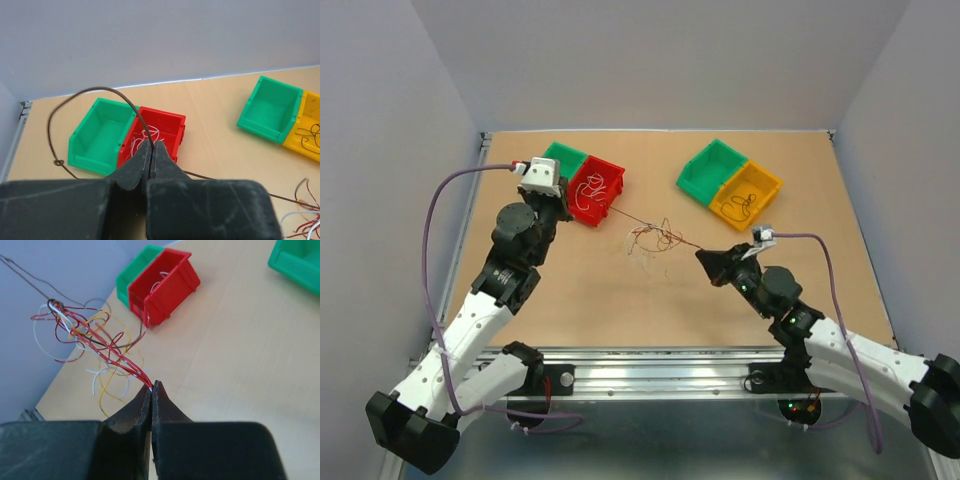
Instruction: Untangle the cables
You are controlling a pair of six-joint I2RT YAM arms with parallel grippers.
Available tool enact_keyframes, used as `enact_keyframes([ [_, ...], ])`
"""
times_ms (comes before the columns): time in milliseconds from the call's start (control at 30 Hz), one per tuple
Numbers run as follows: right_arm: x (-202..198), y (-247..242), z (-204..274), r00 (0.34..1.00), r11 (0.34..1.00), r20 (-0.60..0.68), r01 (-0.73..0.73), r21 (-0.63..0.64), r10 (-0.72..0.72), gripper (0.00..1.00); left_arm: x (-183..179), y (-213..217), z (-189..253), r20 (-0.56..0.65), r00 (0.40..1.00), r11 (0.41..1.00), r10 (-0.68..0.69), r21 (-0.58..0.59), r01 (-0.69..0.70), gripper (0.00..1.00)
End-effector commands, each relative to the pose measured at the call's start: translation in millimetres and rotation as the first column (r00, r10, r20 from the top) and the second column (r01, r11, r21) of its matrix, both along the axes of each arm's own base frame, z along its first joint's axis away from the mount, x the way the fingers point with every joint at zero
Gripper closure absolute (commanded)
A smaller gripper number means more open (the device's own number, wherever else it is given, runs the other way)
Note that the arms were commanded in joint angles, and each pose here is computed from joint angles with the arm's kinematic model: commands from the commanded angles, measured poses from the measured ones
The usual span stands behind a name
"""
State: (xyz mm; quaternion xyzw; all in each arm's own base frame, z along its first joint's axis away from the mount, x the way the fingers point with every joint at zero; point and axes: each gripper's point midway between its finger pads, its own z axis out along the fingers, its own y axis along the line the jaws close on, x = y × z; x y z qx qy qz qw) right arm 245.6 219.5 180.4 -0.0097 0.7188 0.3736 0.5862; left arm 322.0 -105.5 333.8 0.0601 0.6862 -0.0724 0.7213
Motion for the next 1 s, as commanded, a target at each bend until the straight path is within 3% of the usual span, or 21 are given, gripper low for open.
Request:
enact_keyframes([
  [0,2,-73,-69,0.924,0.936,-0.165,0.324,-0.137,-0.344,1.0,-9,63,68,0.168,0.942,0.955,0.289,-0.117,-0.272,1.0],
  [133,-1,-89,-53,0.906,0.917,-0.138,0.398,-0.039,-0.399,1.0,-14,71,71,0.173,0.932,0.946,0.318,-0.13,-0.298,1.0],
  [200,-2,-83,-41,0.931,0.936,-0.097,0.349,-0.05,-0.352,1.0,-16,36,67,0.21,0.971,0.992,0.115,-0.071,-0.102,1.0],
  [233,-3,-73,-29,0.952,0.954,-0.065,0.295,-0.057,-0.298,0.99,-24,-5,63,0.227,0.966,0.992,-0.124,0.01,0.125,1.0],
  [300,-4,-64,-11,0.969,0.968,-0.028,0.243,-0.057,-0.245,1.0,-36,-45,53,0.202,0.912,0.934,-0.356,0.095,0.344,1.0],
  [333,-8,-54,-1,0.985,0.982,0.01,0.175,-0.07,-0.175,0.99,-41,-70,36,0.137,0.865,0.875,-0.482,0.127,0.467,1.0],
  [400,-9,-47,28,0.989,0.989,0.063,0.139,-0.043,-0.136,0.99,-42,-88,21,0.081,0.832,0.831,-0.549,0.155,0.534,1.0],
  [500,-14,-30,59,0.989,0.998,0.142,0.04,-0.047,-0.033,0.99,-54,-109,3,0.047,0.771,0.764,-0.635,0.185,0.618,0.77],
  [533,-17,-23,83,0.982,0.999,0.19,0.001,-0.034,0.005,1.0,-60,-117,-1,0.04,0.75,0.741,-0.66,0.2,0.641,0.65],
  [633,-18,-6,118,0.967,0.997,0.242,-0.072,-0.038,0.079,1.0,-66,-125,-8,0.032,0.734,0.72,-0.679,0.224,0.657,0.43],
  [667,-17,-1,127,0.961,0.995,0.257,-0.09,-0.043,0.098,0.99,-68,-128,-8,0.031,0.727,0.713,-0.686,0.228,0.664,0.31],
  [700,-14,6,126,0.961,0.992,0.247,-0.109,-0.06,0.121,0.99,-68,-129,-10,0.026,0.721,0.707,-0.692,0.228,0.67,0.26],
  [800,-10,18,155,0.949,0.989,0.277,-0.14,-0.052,0.149,0.99,-72,-136,-15,0.009,0.695,0.678,-0.719,0.229,0.699,0.18],
  [967,-6,37,179,0.934,0.977,0.288,-0.206,-0.048,0.211,0.99,-87,-160,-21,-0.014,0.588,0.567,-0.809,0.245,0.786,0.21],
])
